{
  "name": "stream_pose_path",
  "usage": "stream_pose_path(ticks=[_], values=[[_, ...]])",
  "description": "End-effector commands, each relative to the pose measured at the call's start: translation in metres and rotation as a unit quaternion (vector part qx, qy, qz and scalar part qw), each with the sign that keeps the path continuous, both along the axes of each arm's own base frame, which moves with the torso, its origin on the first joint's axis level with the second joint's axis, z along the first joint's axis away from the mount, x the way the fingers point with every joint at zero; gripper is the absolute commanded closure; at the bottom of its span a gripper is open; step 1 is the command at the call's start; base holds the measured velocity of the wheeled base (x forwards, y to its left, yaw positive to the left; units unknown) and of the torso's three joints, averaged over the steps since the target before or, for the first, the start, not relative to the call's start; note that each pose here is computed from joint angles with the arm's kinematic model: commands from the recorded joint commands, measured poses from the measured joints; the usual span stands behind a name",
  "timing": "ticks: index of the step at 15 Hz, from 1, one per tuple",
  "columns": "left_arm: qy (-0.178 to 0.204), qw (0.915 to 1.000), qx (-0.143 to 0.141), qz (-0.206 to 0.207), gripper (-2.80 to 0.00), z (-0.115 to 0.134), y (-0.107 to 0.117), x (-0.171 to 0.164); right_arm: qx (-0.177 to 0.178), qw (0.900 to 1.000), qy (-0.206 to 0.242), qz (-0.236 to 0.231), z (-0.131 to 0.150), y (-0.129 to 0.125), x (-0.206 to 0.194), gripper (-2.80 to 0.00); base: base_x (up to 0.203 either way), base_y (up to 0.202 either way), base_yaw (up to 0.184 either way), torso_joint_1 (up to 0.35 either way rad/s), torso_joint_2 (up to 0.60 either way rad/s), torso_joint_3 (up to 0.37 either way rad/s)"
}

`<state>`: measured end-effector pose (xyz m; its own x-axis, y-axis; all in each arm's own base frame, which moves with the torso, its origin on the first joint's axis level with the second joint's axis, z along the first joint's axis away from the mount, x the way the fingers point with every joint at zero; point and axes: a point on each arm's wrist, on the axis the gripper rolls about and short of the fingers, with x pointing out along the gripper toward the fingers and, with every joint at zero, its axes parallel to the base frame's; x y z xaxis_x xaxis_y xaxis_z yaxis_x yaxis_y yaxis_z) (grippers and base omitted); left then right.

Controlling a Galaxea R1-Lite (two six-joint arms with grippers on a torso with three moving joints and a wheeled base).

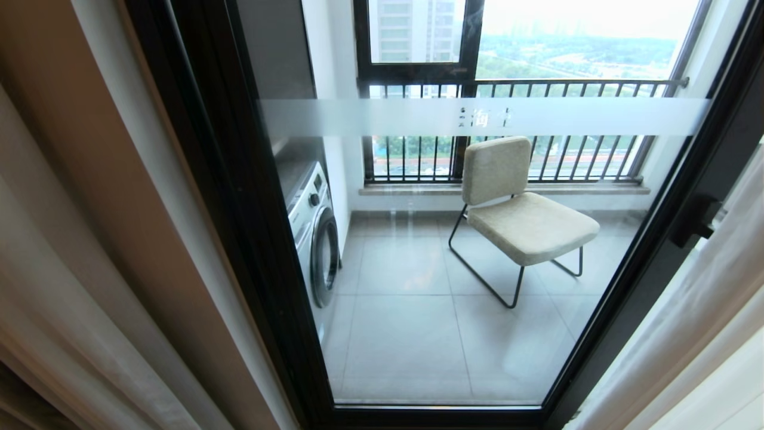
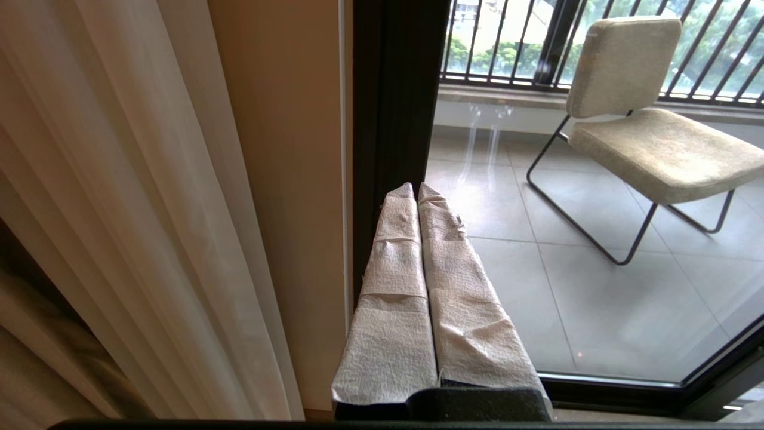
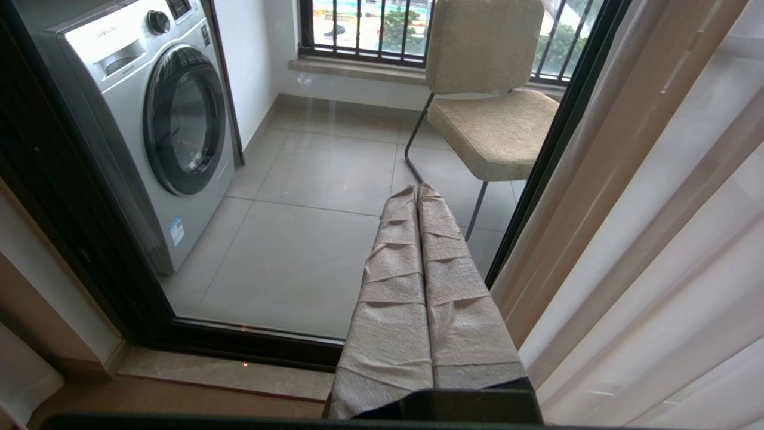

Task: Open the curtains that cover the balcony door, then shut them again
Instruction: Pull the inner curtains open on both sides

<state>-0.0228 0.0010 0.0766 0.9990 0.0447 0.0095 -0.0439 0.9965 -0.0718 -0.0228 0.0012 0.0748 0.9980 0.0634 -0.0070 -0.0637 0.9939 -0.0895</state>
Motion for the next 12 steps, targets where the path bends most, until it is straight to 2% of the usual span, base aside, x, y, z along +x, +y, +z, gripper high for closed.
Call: stream_pose_path(ticks=[1, 12], values=[[0.000, 1.0000, 0.000, 0.001, 0.00, 0.0000, 0.0000, 0.0000, 0.000, 1.000, 0.000, 0.001, 0.0000, 0.0000, 0.0000, 0.00, 0.000, 0.000, 0.000, 0.000, 0.00, 0.000], [-0.001, 1.0000, 0.000, 0.000, 0.00, 0.0000, 0.0000, -0.0001, -0.001, 1.000, -0.001, 0.001, 0.0000, 0.0000, 0.0000, 0.00, 0.000, 0.000, 0.000, 0.000, 0.00, 0.000]])
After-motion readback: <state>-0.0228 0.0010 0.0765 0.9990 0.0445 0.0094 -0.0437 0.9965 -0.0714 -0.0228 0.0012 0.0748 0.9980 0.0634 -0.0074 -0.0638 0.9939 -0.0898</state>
